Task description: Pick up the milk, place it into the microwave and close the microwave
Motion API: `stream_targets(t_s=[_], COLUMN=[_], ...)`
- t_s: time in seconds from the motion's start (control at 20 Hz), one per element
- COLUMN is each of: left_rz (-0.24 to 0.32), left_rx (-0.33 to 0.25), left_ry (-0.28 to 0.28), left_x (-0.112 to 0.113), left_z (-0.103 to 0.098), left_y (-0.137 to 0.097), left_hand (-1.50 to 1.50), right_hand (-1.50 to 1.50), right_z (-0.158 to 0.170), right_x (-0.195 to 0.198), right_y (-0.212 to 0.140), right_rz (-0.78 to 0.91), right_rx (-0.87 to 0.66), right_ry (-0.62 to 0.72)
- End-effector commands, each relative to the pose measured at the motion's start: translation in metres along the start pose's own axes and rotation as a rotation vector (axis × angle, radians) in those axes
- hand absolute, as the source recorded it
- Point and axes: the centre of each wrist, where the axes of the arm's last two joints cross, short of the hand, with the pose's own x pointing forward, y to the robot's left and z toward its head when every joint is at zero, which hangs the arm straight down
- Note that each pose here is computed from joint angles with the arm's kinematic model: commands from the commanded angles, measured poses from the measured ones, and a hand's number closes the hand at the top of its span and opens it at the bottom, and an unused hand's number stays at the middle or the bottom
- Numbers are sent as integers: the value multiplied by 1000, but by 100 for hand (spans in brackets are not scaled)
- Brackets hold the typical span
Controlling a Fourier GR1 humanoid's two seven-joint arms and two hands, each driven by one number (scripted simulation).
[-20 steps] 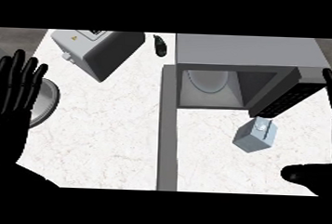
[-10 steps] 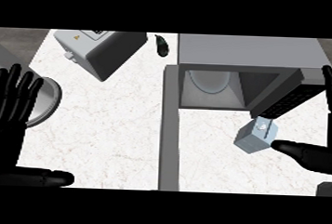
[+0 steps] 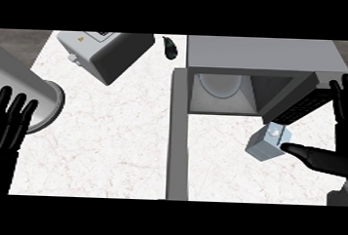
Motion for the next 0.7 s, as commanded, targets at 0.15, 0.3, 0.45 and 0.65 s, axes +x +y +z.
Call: stream_targets(t_s=[0.15,0.3,0.45,0.65], left_rz=[-7,2,11,-10], left_rx=[-10,6,-15,-22], left_ry=[0,9,-1,5], left_x=[8,-5,31,9], left_z=[18,21,9,18], left_y=[-6,-2,-17,-14], left_hand=[-150,-150,-150,-150], right_hand=[-150,-150,-150,-150], right_z=[24,34,40,46], right_x=[-35,-57,-75,-97], right_y=[-10,-6,-15,-36], right_rz=[25,52,58,67], right_rx=[-13,-19,-33,-56], right_ry=[72,91,107,139])
